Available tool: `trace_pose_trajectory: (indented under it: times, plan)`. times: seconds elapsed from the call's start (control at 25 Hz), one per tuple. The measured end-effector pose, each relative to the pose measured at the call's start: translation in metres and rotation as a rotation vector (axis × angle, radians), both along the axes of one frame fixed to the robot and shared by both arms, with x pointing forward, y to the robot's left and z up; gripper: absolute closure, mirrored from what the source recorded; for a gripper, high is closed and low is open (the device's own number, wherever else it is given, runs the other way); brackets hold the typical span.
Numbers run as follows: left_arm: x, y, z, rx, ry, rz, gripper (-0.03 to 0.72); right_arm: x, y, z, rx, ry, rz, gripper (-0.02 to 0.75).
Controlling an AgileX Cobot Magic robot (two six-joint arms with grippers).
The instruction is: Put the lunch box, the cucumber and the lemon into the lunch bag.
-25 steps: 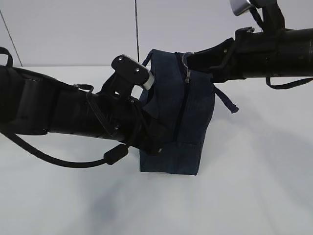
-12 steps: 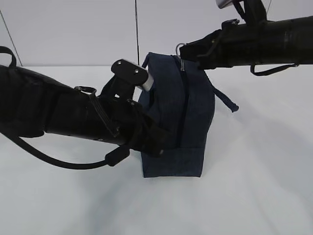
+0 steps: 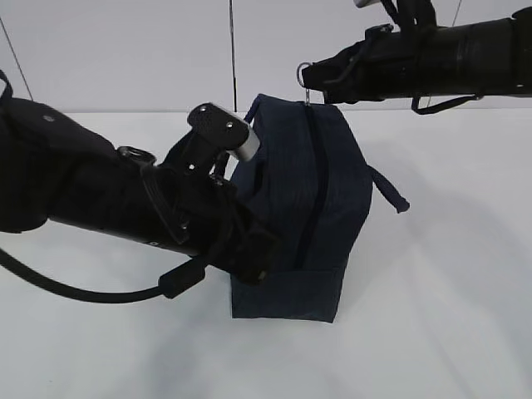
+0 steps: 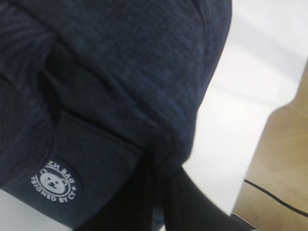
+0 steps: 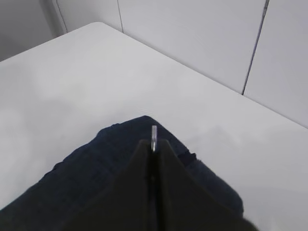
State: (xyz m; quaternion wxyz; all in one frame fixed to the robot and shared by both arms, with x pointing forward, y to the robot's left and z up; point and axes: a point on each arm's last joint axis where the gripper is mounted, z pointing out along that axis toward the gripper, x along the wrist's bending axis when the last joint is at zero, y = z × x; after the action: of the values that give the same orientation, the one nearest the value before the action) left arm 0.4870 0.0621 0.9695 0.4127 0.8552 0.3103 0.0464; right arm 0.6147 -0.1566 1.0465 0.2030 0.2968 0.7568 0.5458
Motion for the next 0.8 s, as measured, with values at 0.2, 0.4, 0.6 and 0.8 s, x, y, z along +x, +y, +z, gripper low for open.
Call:
trace_pose_trajectory:
  times: [0.2,0.4,0.6,0.8]
  plan:
    - [-0.015,0.008,-0.001,0.006,0.042,-0.032,0.688,0.013,0.001,-0.005,-0.011,-0.002,-0.019,0.731]
    - [-0.026,0.018,-0.001,0.016,0.047,-0.036,0.688,0.029,0.005,-0.019,-0.016,0.016,-0.02,0.731]
    - [-0.031,0.021,0.002,0.023,0.034,-0.061,0.688,0.044,0.009,-0.036,-0.024,0.039,-0.024,0.731]
    - [-0.031,0.021,0.001,0.027,0.033,-0.066,0.688,0.044,0.01,-0.036,-0.019,0.04,-0.014,0.731]
